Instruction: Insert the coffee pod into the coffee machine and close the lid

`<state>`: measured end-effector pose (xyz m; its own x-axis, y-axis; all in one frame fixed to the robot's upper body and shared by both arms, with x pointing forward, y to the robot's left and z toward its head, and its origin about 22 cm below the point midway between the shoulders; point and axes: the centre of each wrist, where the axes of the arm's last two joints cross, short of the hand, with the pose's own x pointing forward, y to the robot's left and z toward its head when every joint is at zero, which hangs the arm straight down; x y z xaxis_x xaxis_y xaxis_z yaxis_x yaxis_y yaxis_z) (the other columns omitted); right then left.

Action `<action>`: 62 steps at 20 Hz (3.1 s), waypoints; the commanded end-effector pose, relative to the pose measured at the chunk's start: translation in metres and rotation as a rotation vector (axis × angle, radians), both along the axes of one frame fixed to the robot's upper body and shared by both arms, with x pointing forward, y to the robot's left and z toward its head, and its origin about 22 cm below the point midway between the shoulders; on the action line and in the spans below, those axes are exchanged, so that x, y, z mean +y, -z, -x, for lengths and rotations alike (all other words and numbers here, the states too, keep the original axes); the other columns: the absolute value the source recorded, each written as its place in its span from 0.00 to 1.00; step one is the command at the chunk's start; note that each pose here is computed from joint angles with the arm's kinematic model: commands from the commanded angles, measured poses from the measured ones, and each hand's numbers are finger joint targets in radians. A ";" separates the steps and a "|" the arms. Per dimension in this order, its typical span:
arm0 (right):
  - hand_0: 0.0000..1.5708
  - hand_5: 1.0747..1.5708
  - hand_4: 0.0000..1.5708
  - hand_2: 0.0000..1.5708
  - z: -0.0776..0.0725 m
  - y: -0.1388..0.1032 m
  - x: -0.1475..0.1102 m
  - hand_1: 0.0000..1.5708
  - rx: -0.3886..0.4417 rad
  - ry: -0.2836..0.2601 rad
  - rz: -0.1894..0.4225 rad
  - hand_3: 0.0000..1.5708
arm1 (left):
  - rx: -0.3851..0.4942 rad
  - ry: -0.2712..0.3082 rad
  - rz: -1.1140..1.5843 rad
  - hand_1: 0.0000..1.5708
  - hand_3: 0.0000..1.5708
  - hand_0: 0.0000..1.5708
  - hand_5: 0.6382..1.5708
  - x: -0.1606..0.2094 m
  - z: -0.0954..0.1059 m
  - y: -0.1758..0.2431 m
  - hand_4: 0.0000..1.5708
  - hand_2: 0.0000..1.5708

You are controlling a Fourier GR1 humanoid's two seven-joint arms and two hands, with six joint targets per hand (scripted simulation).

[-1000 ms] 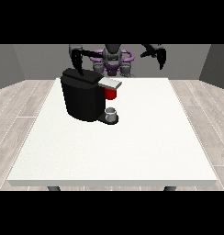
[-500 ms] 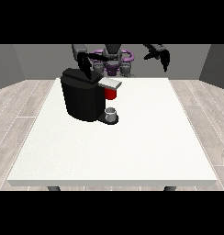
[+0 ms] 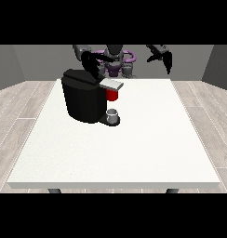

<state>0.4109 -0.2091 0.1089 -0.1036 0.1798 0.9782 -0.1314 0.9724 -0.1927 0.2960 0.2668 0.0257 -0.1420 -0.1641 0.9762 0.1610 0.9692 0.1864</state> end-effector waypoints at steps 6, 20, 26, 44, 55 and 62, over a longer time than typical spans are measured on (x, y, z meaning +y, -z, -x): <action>0.00 1.00 0.00 0.00 -0.015 -0.040 0.038 0.00 -0.073 -0.042 0.066 0.00 | -0.012 0.037 -0.010 0.00 0.00 0.00 1.00 0.002 -0.004 -0.009 0.23 0.00; 0.00 1.00 0.15 0.00 -0.025 -0.108 0.095 0.00 -0.214 -0.078 0.198 0.00 | -0.085 0.071 0.017 0.00 0.00 0.00 1.00 -0.011 -0.009 -0.010 0.24 0.00; 0.00 1.00 0.06 0.00 -0.030 -0.133 0.100 0.00 -0.276 -0.081 0.249 0.00 | -0.145 0.082 0.023 0.00 0.00 0.00 1.00 -0.010 -0.019 -0.030 0.28 0.00; 0.00 1.00 0.00 0.00 -0.038 -0.190 0.110 0.00 -0.335 -0.053 0.190 0.00 | -0.205 0.180 0.011 0.00 0.00 0.00 1.00 -0.013 -0.035 -0.066 0.17 0.00; 0.00 1.00 0.00 0.00 -0.040 -0.138 0.116 0.00 -0.380 -0.150 0.132 0.00 | -0.167 0.210 0.014 0.00 0.00 0.00 1.00 -0.032 -0.018 -0.051 0.17 0.00; 0.00 1.00 0.17 0.00 -0.019 -0.070 0.147 0.00 -0.317 -0.262 0.056 0.00 | -0.020 0.134 0.032 0.00 0.00 0.00 1.00 -0.025 -0.016 -0.015 0.17 0.00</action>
<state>0.4403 -0.0695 0.2135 -0.4760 0.2121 0.8535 -0.2428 0.9011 -0.3593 0.3130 0.2431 0.0547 -0.2540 -0.1012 0.9619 0.2951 0.9390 0.1767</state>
